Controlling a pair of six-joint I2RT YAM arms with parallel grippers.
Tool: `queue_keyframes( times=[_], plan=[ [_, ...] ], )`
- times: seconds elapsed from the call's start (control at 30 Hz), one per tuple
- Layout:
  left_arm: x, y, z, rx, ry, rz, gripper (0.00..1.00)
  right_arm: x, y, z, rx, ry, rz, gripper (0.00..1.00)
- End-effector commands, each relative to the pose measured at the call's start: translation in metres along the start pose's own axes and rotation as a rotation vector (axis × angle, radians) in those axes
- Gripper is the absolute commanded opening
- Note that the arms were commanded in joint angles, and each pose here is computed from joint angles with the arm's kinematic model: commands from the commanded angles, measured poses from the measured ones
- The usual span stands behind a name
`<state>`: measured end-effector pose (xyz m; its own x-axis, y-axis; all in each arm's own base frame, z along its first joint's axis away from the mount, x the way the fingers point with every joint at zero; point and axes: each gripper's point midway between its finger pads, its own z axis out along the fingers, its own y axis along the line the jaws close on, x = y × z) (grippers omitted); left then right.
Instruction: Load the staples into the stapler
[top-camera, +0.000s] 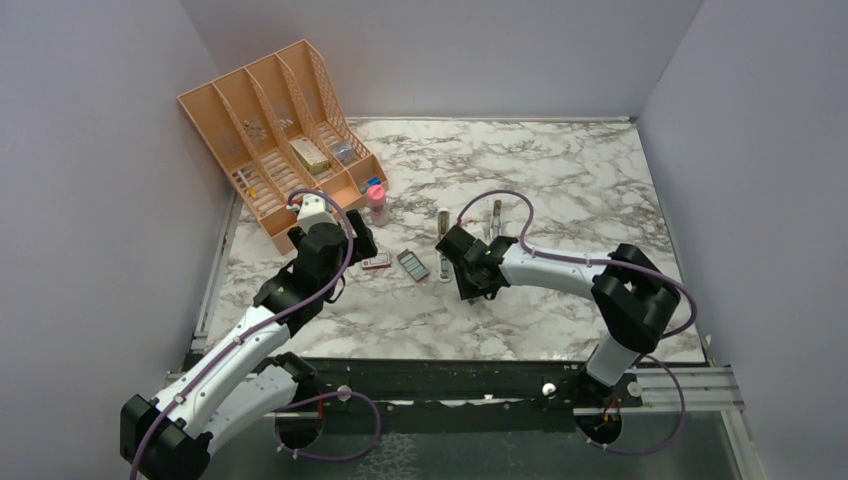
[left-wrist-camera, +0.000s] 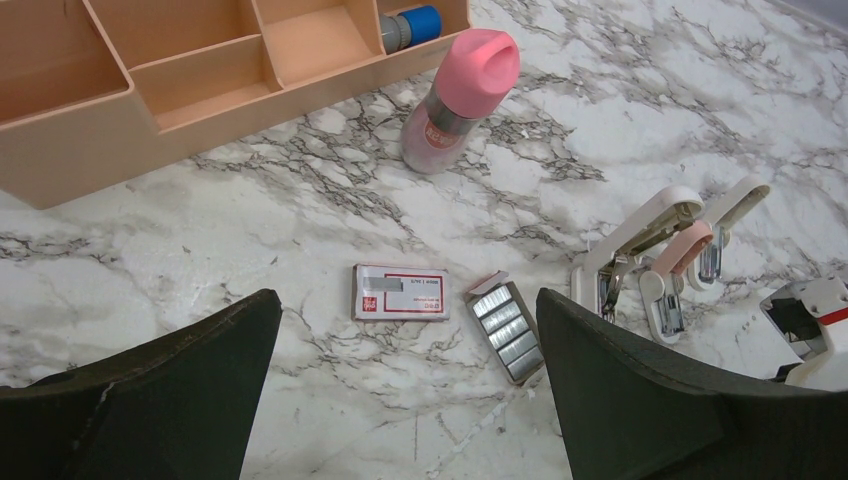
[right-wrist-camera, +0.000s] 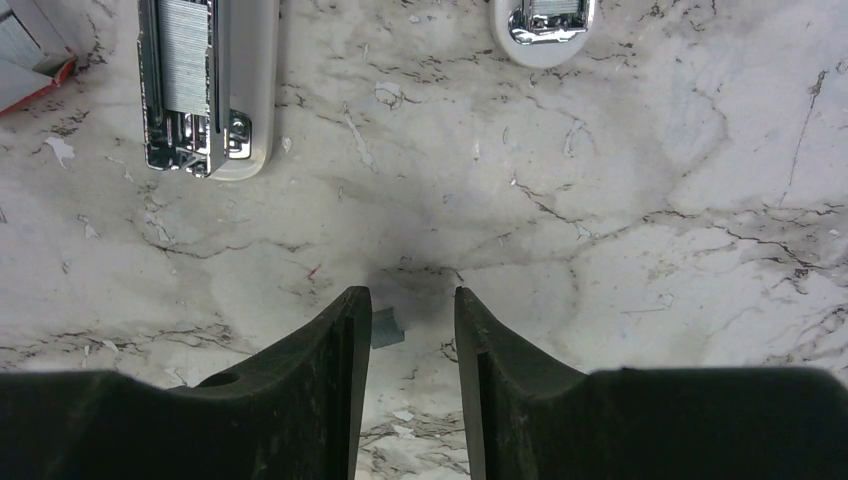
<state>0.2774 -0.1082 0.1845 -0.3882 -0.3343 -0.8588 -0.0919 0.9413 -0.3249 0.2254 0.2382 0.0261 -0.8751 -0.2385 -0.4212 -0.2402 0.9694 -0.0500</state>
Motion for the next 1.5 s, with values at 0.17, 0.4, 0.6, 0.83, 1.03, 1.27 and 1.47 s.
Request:
queue_keyframes(
  times=[0.17,0.4,0.6,0.83,1.03,1.27,1.47],
  plan=[
    [-0.001,-0.003,0.001,0.016,-0.003,-0.011,0.99,0.0,-0.002,0.006,0.031,0.012,0.023,0.4],
    [0.001,-0.003,0.002,0.016,0.002,-0.01,0.99,0.015,-0.001,0.007,0.006,0.064,0.011,0.41],
    [0.004,-0.004,0.004,0.018,0.01,-0.01,0.99,0.031,-0.005,0.005,-0.002,0.111,0.01,0.43],
    [0.006,-0.004,0.005,0.022,0.015,-0.011,0.99,0.048,-0.008,-0.002,-0.03,0.152,-0.002,0.46],
    [0.007,-0.005,0.006,0.021,0.015,-0.012,0.99,0.058,-0.016,-0.004,-0.015,0.175,-0.017,0.47],
    [0.006,-0.005,0.006,0.022,0.016,-0.009,0.99,0.052,-0.008,-0.005,-0.056,0.152,-0.005,0.42],
    [0.006,-0.004,0.005,0.02,0.013,-0.01,0.99,0.039,0.002,-0.005,-0.091,0.109,0.02,0.4]
  ],
)
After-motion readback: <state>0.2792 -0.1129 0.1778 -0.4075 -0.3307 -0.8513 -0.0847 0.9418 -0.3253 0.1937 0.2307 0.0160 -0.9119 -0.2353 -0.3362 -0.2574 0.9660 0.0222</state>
